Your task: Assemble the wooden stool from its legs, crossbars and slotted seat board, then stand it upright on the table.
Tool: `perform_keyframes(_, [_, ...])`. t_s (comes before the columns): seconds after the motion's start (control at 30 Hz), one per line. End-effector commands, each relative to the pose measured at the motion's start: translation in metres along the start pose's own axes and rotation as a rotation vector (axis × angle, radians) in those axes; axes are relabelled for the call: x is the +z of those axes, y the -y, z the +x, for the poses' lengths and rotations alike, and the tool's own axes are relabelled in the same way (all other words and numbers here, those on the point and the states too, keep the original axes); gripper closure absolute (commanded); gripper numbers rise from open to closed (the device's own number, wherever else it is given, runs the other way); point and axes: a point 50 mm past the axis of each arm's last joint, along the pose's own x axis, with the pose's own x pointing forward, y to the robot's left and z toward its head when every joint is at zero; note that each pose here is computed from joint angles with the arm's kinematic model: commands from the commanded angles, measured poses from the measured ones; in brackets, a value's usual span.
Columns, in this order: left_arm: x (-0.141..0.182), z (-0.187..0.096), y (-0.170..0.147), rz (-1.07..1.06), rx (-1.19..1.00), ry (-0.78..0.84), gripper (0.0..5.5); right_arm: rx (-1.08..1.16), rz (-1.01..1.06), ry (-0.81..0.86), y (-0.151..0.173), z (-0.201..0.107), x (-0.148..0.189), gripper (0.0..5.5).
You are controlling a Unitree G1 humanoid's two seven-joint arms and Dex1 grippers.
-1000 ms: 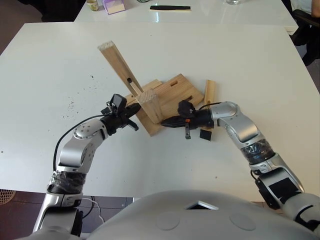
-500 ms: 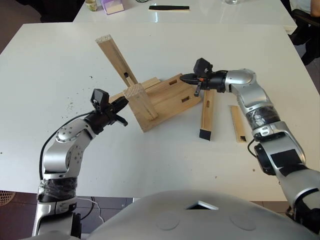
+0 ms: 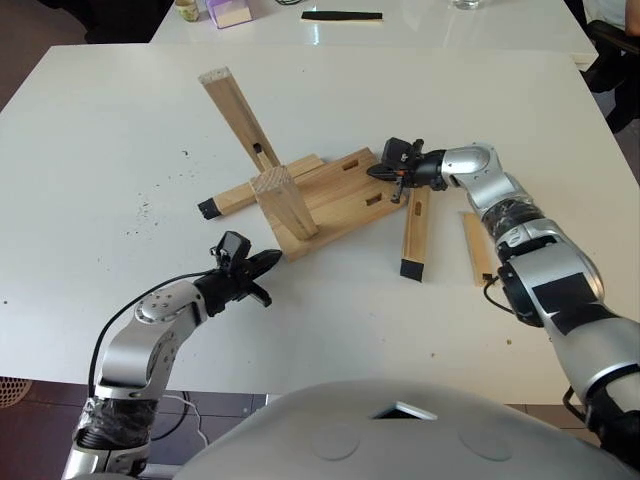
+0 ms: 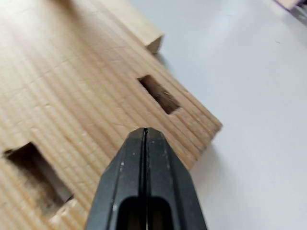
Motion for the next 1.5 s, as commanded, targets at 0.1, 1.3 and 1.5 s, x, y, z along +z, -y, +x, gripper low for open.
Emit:
perform_keyframes(0.1, [-0.003,0.005,-0.009,0.010,0.031,-0.016,5.50,0.273,0.035,-0.179,-0.049,0.002,-0.047,5.47])
perform_keyframes(1.3, [0.007,-0.017,0.002,0.022,-0.085,-0.046,5.50,0.084,0.146,0.069,-0.039,-0.006,-0.007,5.47])
perform_keyframes(1.5, [0.021,0.025,-0.001,0.029,-0.063,0.025,5.50,0.222,0.100,0.104,-0.051,-0.017,0.002,5.47])
